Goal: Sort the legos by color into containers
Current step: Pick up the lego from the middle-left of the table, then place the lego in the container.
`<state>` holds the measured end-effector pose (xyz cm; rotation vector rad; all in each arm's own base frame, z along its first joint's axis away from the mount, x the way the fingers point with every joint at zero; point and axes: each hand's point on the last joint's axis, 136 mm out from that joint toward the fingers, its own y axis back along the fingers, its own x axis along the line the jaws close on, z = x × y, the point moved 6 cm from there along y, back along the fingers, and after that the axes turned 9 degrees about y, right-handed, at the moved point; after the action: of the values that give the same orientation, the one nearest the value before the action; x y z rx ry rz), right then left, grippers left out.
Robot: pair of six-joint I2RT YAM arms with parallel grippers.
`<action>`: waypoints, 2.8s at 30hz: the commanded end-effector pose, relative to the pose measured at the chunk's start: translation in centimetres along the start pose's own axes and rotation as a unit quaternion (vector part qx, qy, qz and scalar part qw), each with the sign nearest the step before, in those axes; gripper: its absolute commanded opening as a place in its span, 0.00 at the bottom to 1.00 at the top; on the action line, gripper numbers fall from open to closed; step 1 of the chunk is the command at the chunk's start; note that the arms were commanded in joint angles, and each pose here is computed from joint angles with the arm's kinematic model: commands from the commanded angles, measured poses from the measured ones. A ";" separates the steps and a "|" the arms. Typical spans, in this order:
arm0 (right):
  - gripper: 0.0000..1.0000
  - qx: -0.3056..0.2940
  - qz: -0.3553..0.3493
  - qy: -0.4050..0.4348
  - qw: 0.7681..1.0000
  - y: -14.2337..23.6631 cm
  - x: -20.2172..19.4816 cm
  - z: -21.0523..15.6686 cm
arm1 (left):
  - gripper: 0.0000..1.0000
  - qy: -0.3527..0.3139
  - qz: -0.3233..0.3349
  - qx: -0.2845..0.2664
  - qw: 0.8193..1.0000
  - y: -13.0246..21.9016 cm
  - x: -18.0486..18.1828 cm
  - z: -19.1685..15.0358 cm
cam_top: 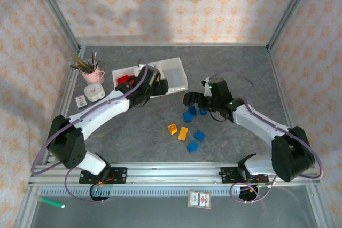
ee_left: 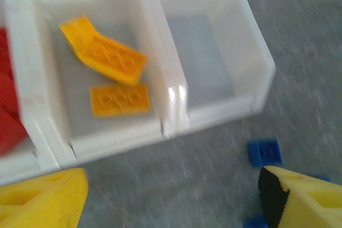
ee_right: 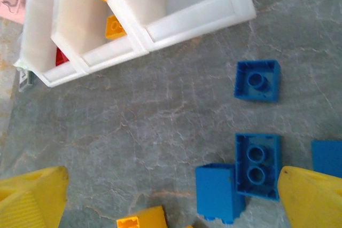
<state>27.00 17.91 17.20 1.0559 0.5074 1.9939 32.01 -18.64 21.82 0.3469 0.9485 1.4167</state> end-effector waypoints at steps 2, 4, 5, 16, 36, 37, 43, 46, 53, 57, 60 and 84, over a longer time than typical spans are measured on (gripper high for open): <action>1.00 0.022 -0.035 -0.012 0.999 0.2 -1.6 -2.5 | 0.86 -0.024 -0.033 0.041 0.998 1.1 -0.3 -4.3; 1.00 0.027 -0.039 -0.020 0.999 0.0 -2.0 -3.2 | 0.86 -0.038 -0.046 0.057 0.997 1.5 -0.6 -6.3; 1.00 0.030 -0.041 -0.024 0.998 -0.1 -2.3 -3.6 | 0.87 -0.047 -0.052 0.067 0.995 1.6 -0.8 -7.3; 1.00 0.034 -0.050 -0.037 0.997 -0.5 -3.3 -4.8 | 0.92 -0.119 -0.080 0.160 0.977 0.0 -2.2 -14.5; 1.00 0.033 -0.049 -0.035 0.998 -0.4 -3.5 -5.0 | 0.67 -0.070 0.025 0.173 0.982 -5.2 -1.9 -17.5; 1.00 0.031 -0.049 -0.034 0.998 -0.4 -3.5 -5.0 | 0.65 -0.069 0.025 0.174 0.982 -5.2 -1.9 -17.5; 1.00 0.031 -0.049 -0.033 0.998 -0.4 -3.6 -4.8 | 0.53 -0.068 0.025 0.169 0.983 -4.9 -1.9 -17.2; 1.00 0.028 -0.047 -0.031 0.998 -0.2 -3.5 -4.6 | 0.48 -0.064 0.016 0.161 0.985 -4.3 -2.1 -16.8; 1.00 0.017 -0.025 -0.007 0.999 0.3 -2.4 -3.3 | 0.44 -0.063 0.021 0.127 0.990 -2.7 -2.3 -14.6; 1.00 0.009 0.002 0.008 1.000 0.4 -1.0 -1.8 | 0.44 -0.056 0.021 0.091 0.994 -1.6 -2.2 -11.8; 1.00 -0.005 0.022 0.016 1.000 0.1 0.0 -0.3 | 0.43 -0.041 0.034 0.056 0.997 -1.1 -1.5 -8.3; 1.00 -0.019 0.062 0.010 0.998 -3.3 1.9 3.7 | 0.42 0.031 0.141 -0.076 0.987 -11.7 3.2 10.7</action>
<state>30.07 20.83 16.47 1.1064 0.4754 2.0813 46.34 -14.16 17.78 0.3453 0.8974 1.7585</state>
